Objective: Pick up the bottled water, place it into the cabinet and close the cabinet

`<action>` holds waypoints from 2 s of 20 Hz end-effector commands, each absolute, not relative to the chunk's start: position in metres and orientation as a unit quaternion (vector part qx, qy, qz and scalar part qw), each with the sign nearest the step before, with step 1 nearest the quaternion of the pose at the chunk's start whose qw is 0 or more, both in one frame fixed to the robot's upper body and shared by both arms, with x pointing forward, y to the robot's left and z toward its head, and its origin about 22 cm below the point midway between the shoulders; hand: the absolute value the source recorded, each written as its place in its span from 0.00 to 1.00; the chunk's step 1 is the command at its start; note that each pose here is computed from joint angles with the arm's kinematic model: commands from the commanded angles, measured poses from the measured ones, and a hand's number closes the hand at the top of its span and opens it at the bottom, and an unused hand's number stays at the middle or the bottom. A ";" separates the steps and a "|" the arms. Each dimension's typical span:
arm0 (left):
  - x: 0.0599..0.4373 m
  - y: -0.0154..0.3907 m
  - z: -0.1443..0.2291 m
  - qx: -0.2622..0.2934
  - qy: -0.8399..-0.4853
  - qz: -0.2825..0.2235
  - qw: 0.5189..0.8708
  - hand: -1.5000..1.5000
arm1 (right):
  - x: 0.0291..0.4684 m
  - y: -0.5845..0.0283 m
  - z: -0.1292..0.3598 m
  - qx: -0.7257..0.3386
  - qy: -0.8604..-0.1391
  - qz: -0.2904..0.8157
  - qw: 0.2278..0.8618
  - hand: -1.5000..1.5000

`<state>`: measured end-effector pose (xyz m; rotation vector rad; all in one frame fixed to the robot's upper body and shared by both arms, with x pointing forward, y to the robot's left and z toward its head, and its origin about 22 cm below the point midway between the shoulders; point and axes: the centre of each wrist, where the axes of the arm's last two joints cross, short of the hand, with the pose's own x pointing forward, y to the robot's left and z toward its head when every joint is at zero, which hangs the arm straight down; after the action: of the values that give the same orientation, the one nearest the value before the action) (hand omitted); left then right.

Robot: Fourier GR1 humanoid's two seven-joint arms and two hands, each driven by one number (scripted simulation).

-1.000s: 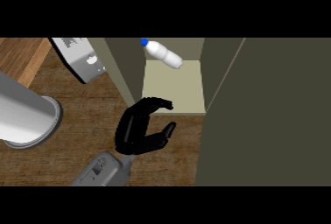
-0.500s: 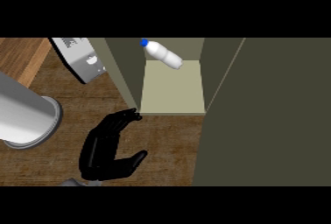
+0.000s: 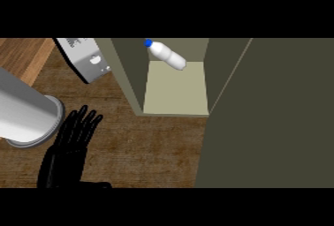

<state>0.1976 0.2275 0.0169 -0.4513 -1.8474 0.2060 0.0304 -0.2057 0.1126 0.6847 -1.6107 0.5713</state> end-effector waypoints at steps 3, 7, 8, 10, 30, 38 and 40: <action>0.188 0.260 0.025 -0.183 -0.791 0.100 0.576 0.00 | 0.029 -0.193 0.161 0.303 -0.703 0.367 0.529 1.00; 0.176 0.268 0.029 -0.198 -0.782 0.094 0.584 0.00 | 0.035 -0.188 0.153 0.315 -0.697 0.379 0.521 1.00; 0.174 0.273 0.031 -0.202 -0.786 0.097 0.576 0.00 | 0.033 -0.186 0.153 0.327 -0.687 0.366 0.535 1.00; 0.175 0.290 0.036 -0.189 -0.787 0.089 0.581 0.00 | 0.033 -0.179 0.148 0.344 -0.702 0.321 0.535 1.00; 0.168 0.328 0.056 -0.235 -0.788 0.044 0.567 0.00 | 0.056 -0.172 0.135 0.376 -0.676 0.340 0.535 1.00; 0.172 0.335 0.061 -0.248 -0.782 0.026 0.571 0.00 | 0.075 -0.181 0.143 0.330 -0.663 0.454 0.495 0.00; 0.174 0.337 0.064 -0.242 -0.786 0.024 0.568 0.00 | 0.078 -0.180 0.147 0.328 -0.670 0.461 0.481 1.00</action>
<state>0.1724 0.3328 0.0610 -0.5716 -1.8479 0.0713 0.0813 -0.1951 0.1327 0.7250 -1.6347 0.9768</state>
